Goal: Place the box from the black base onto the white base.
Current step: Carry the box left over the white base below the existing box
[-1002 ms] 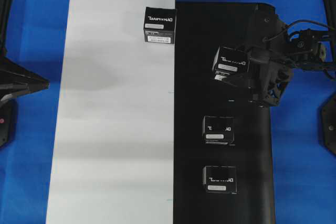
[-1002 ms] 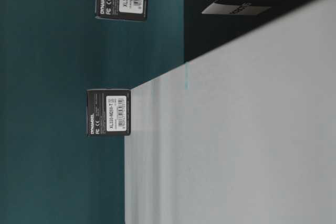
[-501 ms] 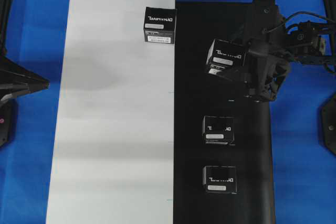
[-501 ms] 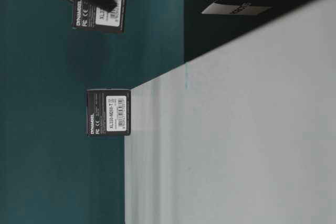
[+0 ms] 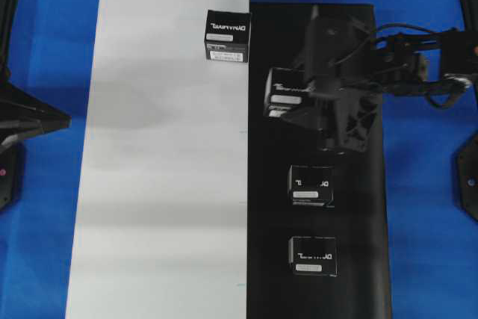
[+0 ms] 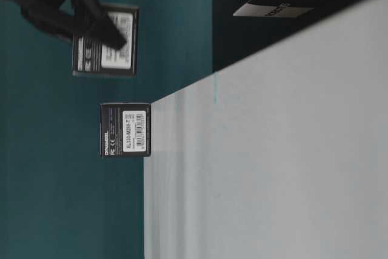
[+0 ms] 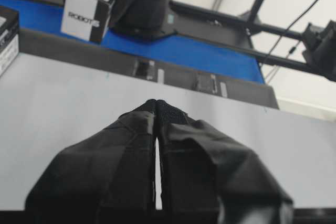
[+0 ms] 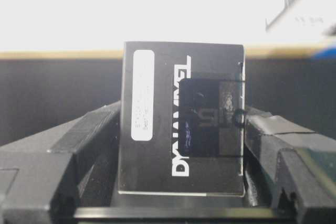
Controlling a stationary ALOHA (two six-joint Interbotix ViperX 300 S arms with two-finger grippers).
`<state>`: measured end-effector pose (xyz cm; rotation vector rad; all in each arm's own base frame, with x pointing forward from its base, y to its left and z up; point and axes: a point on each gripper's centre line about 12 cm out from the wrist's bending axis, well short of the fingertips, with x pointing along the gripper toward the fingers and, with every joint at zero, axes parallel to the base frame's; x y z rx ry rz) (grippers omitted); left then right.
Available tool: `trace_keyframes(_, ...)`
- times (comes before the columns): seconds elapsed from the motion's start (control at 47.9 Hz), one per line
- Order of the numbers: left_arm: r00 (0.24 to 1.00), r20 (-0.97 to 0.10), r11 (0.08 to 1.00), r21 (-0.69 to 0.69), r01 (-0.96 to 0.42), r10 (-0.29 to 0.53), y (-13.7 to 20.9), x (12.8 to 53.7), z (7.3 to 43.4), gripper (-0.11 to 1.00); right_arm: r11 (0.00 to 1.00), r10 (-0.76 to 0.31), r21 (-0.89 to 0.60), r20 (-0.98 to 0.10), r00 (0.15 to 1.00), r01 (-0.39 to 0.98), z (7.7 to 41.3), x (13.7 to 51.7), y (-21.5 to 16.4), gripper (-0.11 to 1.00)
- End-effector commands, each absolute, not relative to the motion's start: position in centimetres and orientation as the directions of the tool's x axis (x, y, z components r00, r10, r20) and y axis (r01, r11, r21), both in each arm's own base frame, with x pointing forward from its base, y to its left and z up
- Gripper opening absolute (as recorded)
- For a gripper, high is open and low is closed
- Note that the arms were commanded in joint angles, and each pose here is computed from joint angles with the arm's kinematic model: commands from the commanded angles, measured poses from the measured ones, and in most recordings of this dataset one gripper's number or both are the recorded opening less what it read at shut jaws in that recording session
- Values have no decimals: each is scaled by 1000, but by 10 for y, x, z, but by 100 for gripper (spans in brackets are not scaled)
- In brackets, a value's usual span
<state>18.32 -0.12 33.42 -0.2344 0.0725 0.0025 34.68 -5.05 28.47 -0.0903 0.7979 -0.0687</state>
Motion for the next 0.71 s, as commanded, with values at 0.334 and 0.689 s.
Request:
trace_keyframes(0.334, 998, -58, 973, -229, 4, -18, -3, 186, 341, 1, 992, -74, -122, -722, 688, -21, 303, 397, -47, 68)
trace_keyframes(0.689, 998, -67, 973, -229, 2, -18, -3, 185, 336, 1, 992, -61, -118, -726, 685, -36, 303, 425, -43, 68)
